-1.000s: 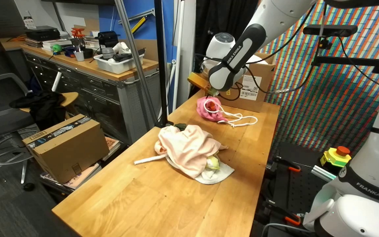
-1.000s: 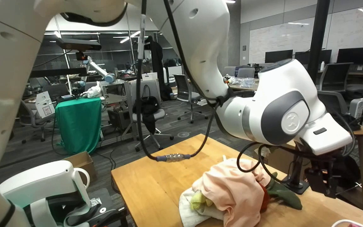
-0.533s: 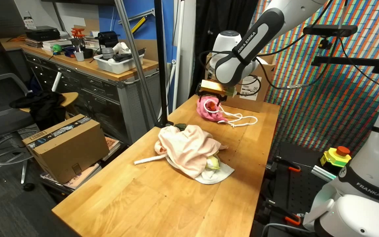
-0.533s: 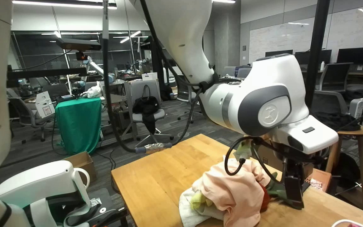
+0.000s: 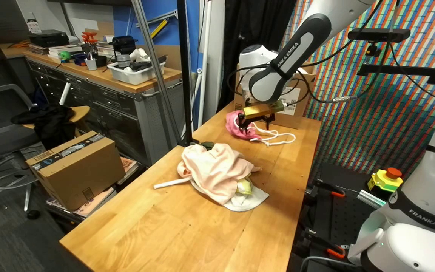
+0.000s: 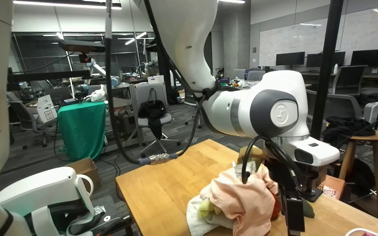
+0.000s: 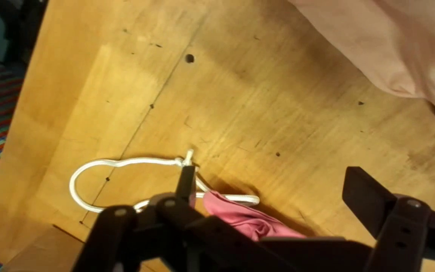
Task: Separate the pile of clothes on the table
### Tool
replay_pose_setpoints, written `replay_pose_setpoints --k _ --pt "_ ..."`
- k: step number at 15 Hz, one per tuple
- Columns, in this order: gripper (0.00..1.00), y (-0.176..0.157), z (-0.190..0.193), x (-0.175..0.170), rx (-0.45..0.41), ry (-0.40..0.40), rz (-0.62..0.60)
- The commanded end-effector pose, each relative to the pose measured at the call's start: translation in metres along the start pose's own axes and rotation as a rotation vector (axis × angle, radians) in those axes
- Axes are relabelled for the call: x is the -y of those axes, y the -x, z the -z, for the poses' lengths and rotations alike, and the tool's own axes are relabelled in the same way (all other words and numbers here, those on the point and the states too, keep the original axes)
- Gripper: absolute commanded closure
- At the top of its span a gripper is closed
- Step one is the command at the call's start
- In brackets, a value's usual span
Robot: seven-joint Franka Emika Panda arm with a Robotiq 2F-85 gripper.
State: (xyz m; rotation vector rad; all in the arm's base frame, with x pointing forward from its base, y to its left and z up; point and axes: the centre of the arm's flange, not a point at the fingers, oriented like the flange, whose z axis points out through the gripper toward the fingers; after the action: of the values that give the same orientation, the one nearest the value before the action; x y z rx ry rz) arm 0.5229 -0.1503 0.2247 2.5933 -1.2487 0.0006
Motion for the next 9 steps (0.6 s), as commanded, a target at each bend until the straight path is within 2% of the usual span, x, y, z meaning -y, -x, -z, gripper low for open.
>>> replay_pose_setpoints --k 1,6,9 --pt "0.0 0.0 0.009 0.016 -0.024 0.104 0.098" --pt "0.0 -0.014 0.015 0.044 -0.053 0.174 0.29" --pt "0.0 -0.033 0.006 0.049 -0.032 0.208 0.378"
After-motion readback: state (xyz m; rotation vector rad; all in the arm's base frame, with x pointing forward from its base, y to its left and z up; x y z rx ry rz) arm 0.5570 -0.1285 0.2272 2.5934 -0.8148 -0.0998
